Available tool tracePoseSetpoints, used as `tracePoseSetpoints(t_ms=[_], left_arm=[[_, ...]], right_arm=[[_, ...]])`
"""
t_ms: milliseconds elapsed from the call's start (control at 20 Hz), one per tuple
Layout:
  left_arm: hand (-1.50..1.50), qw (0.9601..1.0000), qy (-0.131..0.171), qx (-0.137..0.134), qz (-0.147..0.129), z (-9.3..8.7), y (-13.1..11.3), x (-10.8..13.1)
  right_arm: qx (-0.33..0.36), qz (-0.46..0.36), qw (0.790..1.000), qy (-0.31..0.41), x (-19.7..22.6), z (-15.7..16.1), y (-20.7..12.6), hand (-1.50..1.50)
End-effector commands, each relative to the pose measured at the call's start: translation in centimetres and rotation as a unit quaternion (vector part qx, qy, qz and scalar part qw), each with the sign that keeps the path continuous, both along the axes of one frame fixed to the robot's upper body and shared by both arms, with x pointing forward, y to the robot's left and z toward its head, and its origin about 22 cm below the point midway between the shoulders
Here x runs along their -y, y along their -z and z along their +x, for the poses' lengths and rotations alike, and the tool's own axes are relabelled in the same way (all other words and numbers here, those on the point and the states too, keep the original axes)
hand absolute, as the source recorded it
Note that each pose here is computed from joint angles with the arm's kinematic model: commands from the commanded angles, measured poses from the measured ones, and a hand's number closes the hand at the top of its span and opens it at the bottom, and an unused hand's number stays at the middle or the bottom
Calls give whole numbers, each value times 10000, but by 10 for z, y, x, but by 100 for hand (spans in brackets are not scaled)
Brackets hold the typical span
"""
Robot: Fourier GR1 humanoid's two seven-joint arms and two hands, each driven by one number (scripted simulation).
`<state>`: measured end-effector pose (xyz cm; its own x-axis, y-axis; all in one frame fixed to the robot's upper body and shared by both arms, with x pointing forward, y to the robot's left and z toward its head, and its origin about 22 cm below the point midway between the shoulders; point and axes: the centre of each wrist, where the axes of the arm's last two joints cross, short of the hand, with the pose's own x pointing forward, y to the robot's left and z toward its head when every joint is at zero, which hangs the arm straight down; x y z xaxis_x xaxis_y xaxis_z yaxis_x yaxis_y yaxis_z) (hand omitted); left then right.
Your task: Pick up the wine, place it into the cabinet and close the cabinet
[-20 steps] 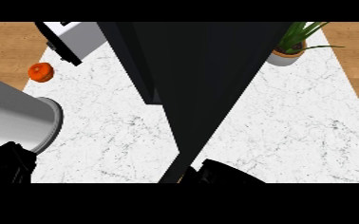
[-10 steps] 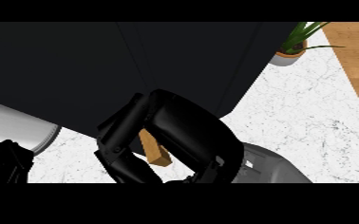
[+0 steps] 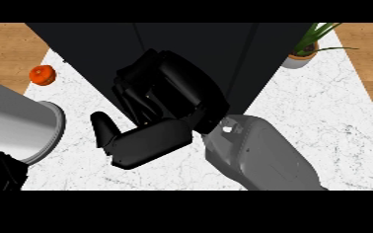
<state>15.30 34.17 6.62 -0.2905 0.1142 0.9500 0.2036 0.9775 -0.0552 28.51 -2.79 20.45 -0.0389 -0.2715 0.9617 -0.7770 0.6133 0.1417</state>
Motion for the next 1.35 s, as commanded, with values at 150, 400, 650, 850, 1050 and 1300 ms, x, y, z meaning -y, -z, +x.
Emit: tracePoseSetpoints(t_ms=[150,400,650,850,1050,1300], left_arm=[[150,10000,41,-13,34,7,-6,3],[150,9999,-56,16,162,12,-23,-1],[150,10000,-24,28,86,18,-5,11],[150,9999,106,67,10,4,-1,8],[150,10000,96,15,23,17,4,6],[150,9999,126,47,5,17,3,13]], right_arm=[[-168,-29,9991,394,11,45,8,150],[-360,-74,9973,633,34,75,26,150],[-187,-181,9965,800,46,96,43,150],[-124,-260,9940,1058,61,113,44,150],[-30,-331,9949,947,69,117,48,150],[-49,-264,9957,886,70,121,42,150]])
